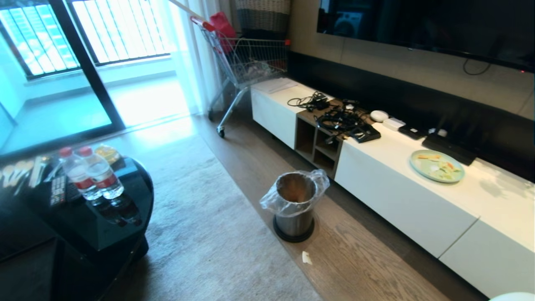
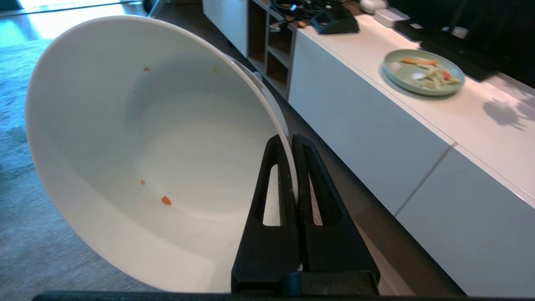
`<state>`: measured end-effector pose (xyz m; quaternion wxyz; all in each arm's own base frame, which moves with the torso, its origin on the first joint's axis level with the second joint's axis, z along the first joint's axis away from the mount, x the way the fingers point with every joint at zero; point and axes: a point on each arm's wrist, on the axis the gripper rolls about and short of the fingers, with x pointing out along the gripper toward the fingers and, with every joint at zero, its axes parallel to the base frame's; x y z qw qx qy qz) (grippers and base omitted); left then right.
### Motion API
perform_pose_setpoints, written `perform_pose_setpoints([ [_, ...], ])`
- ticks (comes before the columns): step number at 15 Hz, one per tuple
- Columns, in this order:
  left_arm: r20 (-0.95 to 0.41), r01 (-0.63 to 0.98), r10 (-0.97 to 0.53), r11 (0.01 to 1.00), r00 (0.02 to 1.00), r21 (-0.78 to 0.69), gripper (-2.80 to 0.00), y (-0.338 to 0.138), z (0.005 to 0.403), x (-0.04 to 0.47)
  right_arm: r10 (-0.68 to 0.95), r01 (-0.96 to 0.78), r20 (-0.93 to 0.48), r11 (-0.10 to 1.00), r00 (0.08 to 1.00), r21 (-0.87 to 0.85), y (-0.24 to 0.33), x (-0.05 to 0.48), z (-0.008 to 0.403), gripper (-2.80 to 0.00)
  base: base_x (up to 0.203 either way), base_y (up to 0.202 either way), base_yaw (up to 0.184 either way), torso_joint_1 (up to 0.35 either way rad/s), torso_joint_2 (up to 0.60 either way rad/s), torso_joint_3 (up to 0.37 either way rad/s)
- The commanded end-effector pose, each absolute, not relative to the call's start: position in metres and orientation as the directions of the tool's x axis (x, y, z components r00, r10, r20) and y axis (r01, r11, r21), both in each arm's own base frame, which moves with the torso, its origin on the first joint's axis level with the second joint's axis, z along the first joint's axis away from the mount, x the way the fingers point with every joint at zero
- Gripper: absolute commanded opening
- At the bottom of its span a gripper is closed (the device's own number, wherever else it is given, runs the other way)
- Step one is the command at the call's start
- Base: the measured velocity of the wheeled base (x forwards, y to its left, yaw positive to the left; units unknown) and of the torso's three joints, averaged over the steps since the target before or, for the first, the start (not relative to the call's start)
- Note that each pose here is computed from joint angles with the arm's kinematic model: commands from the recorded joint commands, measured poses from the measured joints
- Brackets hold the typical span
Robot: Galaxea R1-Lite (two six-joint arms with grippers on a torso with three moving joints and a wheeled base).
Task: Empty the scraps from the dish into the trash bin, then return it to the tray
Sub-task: Put the bowl back to the table
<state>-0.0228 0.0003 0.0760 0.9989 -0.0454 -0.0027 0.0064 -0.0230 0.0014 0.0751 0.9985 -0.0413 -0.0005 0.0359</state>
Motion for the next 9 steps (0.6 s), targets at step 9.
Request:
perform_pose_setpoints([
  [9,0.006,-0.013,0.014,0.996,1.000,-0.092,-2.80,0.0003,0.0761,-0.0228,0.072,-0.072,-0.002,0.994,0.997,-0.077,0.0014,-0.0230,0.0756,-2.80,0.000,-0.008,0.168,0.003,0.00,0.002],
])
